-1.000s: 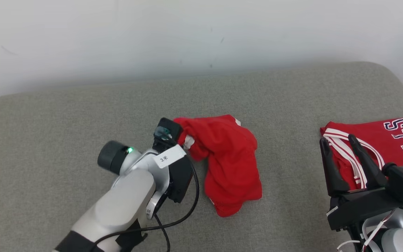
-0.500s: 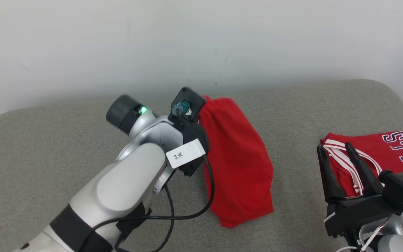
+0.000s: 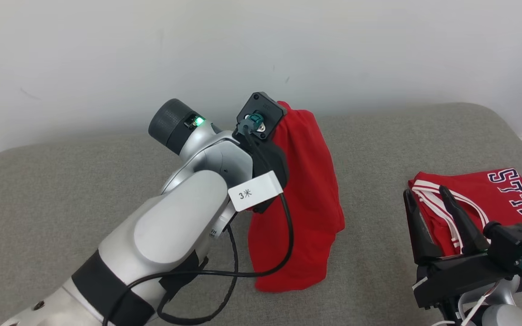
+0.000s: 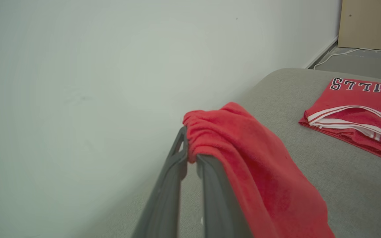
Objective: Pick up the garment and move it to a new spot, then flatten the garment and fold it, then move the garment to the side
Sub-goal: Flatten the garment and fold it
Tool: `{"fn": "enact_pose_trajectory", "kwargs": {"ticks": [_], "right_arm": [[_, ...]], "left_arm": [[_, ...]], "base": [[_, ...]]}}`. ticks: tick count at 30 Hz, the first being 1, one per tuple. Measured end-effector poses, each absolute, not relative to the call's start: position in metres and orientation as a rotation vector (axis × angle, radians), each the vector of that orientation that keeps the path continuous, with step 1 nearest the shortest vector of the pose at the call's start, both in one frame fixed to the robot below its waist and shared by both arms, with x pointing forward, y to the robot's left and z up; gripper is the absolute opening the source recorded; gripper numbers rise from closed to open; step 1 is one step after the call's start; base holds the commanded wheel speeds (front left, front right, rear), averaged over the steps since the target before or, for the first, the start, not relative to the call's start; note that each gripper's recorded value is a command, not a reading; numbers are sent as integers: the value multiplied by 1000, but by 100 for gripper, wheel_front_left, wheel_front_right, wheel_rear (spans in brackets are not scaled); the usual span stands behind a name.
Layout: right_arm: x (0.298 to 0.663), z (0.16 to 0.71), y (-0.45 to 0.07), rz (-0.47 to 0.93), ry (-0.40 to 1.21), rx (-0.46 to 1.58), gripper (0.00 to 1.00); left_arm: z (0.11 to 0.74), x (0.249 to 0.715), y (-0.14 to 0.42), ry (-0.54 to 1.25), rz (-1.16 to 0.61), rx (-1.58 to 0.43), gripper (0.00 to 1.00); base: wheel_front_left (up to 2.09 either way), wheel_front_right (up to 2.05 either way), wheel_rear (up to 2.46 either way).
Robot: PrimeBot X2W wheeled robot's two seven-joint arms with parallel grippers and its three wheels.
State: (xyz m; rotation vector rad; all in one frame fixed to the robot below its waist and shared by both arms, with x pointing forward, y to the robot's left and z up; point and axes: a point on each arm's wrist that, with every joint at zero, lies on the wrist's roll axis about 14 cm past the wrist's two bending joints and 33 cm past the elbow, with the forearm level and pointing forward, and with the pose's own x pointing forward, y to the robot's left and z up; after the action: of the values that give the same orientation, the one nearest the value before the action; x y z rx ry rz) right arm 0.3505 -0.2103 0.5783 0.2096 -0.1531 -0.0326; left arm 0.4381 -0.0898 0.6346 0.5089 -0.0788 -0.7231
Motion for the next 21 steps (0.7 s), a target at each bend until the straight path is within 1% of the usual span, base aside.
{"fn": "enact_pose_trajectory", "kwargs": {"ticks": [5,8,15,21], "right_arm": [[349,576,-204,-23,-145,225,100],[347,579,-205,-25,-158,232,100],[339,576,-222,-81,-156,227,100],[339,565,-227,-100,-127,229,100]], "left_arm": [[647,440,-101,-101,-732,512,0],[651,449,-105,-93,-718,501,0],[619,463,-103,12,-702,515,0],[575,471,-90,129,-690,535,0]], "base": [[0,0,0],[0,0,0],[0,0,0],[0,0,0]]}}
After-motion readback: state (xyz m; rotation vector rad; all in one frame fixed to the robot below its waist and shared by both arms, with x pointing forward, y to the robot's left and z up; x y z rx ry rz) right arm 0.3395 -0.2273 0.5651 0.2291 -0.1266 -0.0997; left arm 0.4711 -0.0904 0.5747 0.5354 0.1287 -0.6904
